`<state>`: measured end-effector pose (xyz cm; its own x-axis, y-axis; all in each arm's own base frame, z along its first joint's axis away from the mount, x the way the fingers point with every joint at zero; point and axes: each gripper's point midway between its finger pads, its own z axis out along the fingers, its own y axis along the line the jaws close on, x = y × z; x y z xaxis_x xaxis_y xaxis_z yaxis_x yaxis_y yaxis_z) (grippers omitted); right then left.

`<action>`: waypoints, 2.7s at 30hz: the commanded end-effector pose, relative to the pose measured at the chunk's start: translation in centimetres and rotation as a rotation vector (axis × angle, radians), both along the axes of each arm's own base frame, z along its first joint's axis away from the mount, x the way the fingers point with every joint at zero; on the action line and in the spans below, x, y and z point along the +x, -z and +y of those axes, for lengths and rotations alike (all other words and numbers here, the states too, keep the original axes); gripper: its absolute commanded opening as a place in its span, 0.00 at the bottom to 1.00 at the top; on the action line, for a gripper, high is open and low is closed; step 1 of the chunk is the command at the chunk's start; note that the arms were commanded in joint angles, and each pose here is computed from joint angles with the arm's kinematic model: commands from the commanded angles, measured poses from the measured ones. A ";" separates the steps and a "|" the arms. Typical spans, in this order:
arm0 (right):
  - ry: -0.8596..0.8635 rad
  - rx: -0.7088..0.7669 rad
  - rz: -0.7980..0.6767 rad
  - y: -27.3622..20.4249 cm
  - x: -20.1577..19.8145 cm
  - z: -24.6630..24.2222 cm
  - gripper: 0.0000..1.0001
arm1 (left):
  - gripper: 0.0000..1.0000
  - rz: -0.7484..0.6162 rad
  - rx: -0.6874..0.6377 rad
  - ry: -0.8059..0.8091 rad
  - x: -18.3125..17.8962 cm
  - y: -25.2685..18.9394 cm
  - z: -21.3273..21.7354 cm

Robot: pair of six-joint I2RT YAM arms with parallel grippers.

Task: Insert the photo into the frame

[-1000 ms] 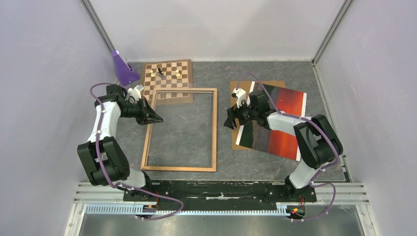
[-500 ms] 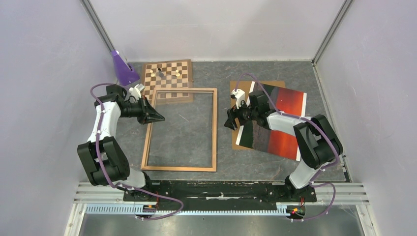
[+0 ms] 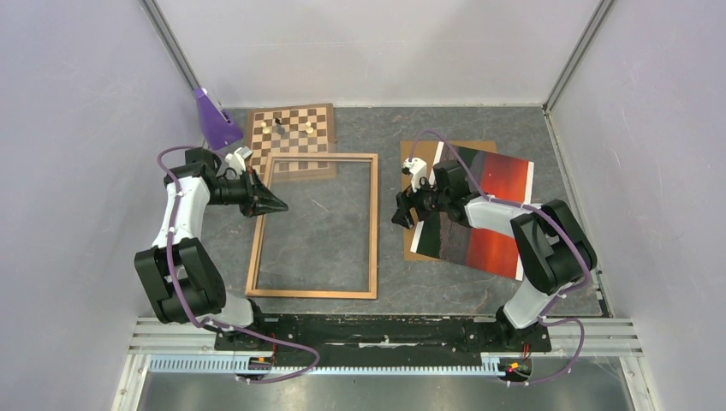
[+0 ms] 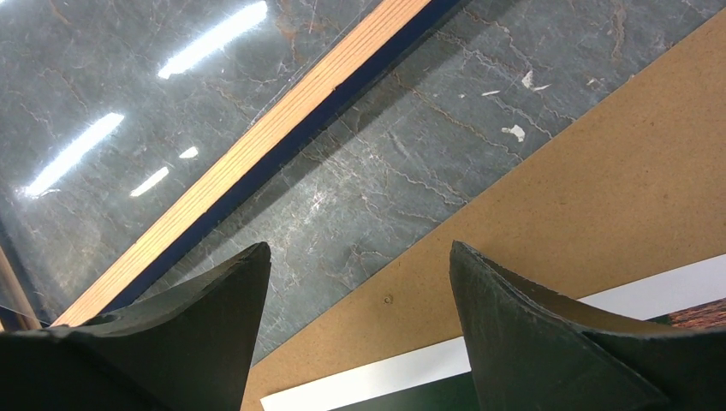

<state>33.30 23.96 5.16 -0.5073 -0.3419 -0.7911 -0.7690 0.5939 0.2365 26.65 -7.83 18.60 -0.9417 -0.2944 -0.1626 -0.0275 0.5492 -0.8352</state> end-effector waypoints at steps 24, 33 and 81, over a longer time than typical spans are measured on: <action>-0.005 0.002 -0.052 -1.2 0.1 0.0 0.79 | 0.02 0.024 -0.106 -0.021 0.3 -2.6 -0.5; -0.004 0.002 -0.051 -1.2 0.0 -0.1 0.78 | 0.02 0.025 -0.106 -0.023 0.2 -2.5 -0.6; -0.007 0.001 -0.049 -1.0 0.1 0.0 0.77 | 0.02 0.023 -0.071 0.003 -0.5 -0.6 -0.2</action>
